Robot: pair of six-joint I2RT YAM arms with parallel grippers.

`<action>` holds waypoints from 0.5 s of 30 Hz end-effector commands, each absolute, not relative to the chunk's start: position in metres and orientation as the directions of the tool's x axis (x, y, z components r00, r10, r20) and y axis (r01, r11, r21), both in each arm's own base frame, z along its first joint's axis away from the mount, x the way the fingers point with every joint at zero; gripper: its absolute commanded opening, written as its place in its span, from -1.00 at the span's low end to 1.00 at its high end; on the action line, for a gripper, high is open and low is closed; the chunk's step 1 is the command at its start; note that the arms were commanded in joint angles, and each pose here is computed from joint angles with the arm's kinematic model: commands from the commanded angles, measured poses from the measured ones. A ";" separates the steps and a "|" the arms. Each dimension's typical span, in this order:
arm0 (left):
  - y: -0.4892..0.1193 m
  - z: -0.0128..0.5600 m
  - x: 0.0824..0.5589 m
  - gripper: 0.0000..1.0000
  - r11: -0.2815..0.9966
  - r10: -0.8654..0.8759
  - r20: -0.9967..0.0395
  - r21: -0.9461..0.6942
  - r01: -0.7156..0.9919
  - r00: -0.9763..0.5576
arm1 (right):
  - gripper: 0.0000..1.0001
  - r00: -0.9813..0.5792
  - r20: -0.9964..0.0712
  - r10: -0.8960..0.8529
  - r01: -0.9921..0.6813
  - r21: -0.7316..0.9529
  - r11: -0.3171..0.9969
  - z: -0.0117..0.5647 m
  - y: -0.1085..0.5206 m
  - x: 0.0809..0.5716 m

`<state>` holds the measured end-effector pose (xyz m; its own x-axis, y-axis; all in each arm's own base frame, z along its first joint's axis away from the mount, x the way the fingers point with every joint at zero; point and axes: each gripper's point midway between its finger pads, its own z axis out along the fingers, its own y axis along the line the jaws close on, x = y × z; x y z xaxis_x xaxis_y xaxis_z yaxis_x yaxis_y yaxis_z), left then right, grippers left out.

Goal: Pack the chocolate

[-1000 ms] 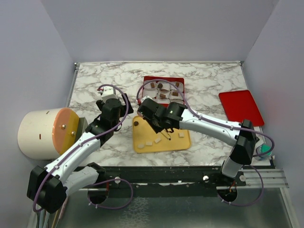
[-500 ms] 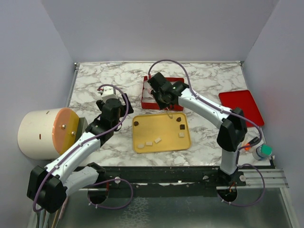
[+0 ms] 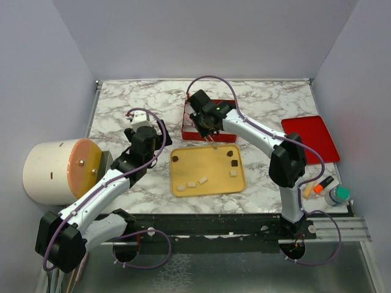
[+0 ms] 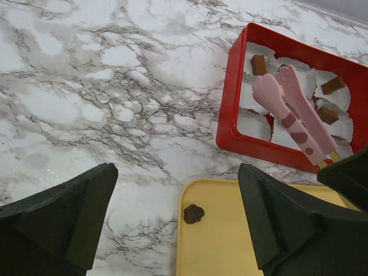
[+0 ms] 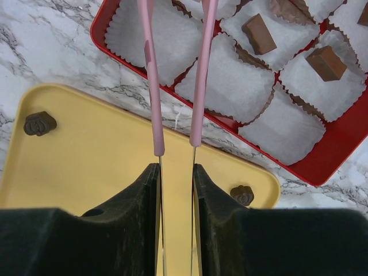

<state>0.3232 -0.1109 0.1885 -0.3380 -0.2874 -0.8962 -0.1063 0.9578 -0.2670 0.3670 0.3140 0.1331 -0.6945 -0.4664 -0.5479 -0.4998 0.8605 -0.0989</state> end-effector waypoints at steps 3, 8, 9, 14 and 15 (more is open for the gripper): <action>-0.109 0.185 0.325 0.95 0.955 -0.297 -0.894 -0.274 -0.114 -0.335 | -0.54 -0.680 -0.574 -0.456 -0.520 -0.060 0.852 0.135 0.327 0.375; -0.109 0.184 0.325 0.95 0.955 -0.296 -0.894 -0.273 -0.114 -0.336 | -0.53 -0.688 -0.567 -0.453 -0.516 -0.057 0.855 0.130 0.325 0.376; -0.110 0.183 0.325 0.95 0.955 -0.296 -0.894 -0.273 -0.114 -0.337 | -0.53 -0.689 -0.566 -0.452 -0.515 -0.057 0.855 0.130 0.325 0.376; -0.110 0.182 0.325 0.95 0.956 -0.294 -0.893 -0.271 -0.114 -0.341 | -0.51 -0.702 -0.555 -0.446 -0.506 -0.052 0.861 0.122 0.320 0.380; -0.110 0.182 0.325 0.95 0.955 -0.296 -0.893 -0.273 -0.114 -0.340 | -0.51 -0.706 -0.553 -0.443 -0.502 -0.050 0.863 0.121 0.319 0.381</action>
<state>0.3228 -0.1107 0.1853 -0.3435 -0.2843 -0.8951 -0.1076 0.9587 -0.2632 0.3721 0.3161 0.1286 -0.7015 -0.4543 -0.5491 -0.5014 0.8622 -0.0728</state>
